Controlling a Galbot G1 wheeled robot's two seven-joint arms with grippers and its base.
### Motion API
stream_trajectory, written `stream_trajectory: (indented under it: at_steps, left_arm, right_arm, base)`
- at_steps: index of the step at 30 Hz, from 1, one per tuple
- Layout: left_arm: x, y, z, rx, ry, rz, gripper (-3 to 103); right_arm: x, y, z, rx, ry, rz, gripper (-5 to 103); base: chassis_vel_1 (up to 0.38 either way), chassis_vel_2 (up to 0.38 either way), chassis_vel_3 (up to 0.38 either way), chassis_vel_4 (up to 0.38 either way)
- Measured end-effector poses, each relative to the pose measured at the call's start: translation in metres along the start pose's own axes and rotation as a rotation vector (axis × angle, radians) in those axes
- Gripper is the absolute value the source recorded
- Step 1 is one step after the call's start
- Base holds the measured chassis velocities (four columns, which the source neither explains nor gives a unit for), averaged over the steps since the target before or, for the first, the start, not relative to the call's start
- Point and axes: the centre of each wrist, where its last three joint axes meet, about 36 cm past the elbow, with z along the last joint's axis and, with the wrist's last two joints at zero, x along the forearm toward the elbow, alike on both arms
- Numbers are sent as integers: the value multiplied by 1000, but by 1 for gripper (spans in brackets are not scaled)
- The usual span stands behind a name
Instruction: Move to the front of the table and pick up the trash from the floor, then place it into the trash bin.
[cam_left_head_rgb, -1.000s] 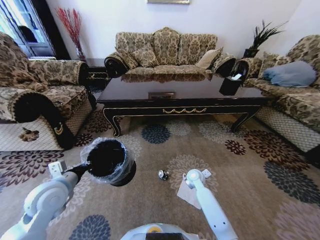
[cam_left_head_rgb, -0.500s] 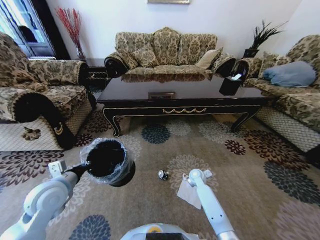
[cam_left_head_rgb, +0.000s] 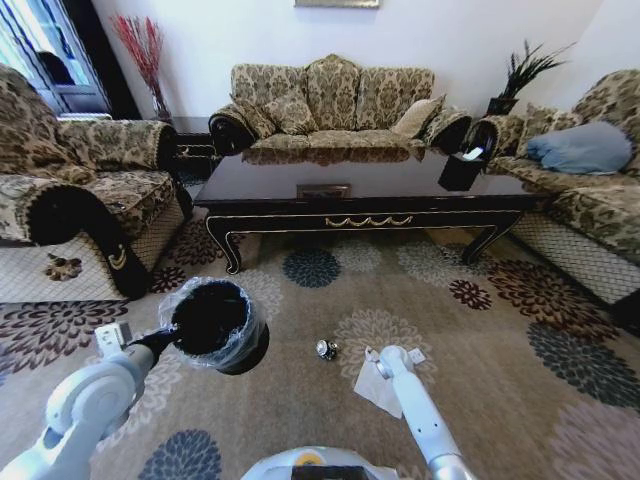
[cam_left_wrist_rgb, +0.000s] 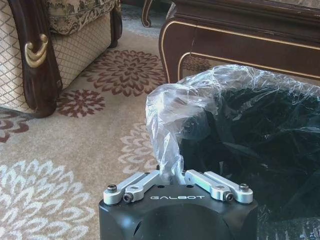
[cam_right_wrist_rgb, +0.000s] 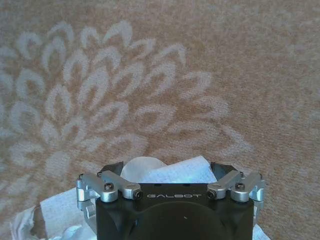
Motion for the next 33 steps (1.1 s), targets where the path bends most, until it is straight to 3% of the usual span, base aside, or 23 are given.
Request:
stream_trajectory:
  at_steps: [2, 4, 5, 9, 11, 13, 14, 15, 17, 19, 21, 24, 26, 33]
  left_arm:
    - [0, 0, 0, -1, 0, -1, 2]
    - [0, 0, 0, -1, 0, -1, 2]
    - [0, 0, 0, -1, 0, -1, 2]
    - [0, 0, 0, -2, 0, -1, 2]
    - [0, 0, 0, -2, -1, -1, 2]
    - [0, 0, 0, -1, -1, -1, 2]
    - [0, 0, 0, 0, 0, -1, 2]
    - [0, 0, 0, 0, -1, -1, 2]
    - [0, 0, 0, 0, -1, -1, 2]
    - [0, 0, 0, 0, -1, -1, 2]
    - [0, 0, 0, -1, -2, -1, 2]
    - [0, 0, 0, -1, -2, -1, 2]
    - [0, 0, 0, 0, -3, -2, 2]
    - [0, -1, 0, 2, -4, -1, 2]
  right_arm:
    - [-3, -2, 2, 4, -1, -3, 91]
    - [-3, -2, 3, 5, -2, -3, 91]
    - [-4, -3, 5, 8, -6, -3, 81]
    - [-3, -3, 7, 12, -11, -5, 70]
    - [0, -2, 9, 19, -18, -14, 59]
    - [1, -1, 10, 22, -20, -16, 59]
    - [3, -1, 12, 27, -23, -19, 48]
    - [4, -1, 13, 30, -25, -21, 48]
    - [5, -1, 15, 36, -28, -23, 37]
    - [5, -1, 16, 39, -29, -24, 37]
    - [6, -2, 18, 45, -34, -27, 21]
    - [9, -3, 18, 46, -37, -33, 16]
    - [16, -3, 18, 47, -45, -49, 5]
    - [53, -4, 15, 52, -72, -131, 0]
  base:
    - [0, 0, 0, 0]
    - [0, 0, 0, 0]
    - [0, 0, 0, 0]
    - [0, 0, 0, 0]
    - [0, 0, 0, 0]
    - [0, 0, 0, 0]
    - [0, 0, 0, 0]
    - [0, 0, 0, 0]
    - [0, 0, 0, 0]
    - [0, 0, 0, 0]
    - [0, 0, 0, 0]
    - [0, 0, 0, 0]
    - [0, 0, 0, 0]
    - [0, 0, 0, 0]
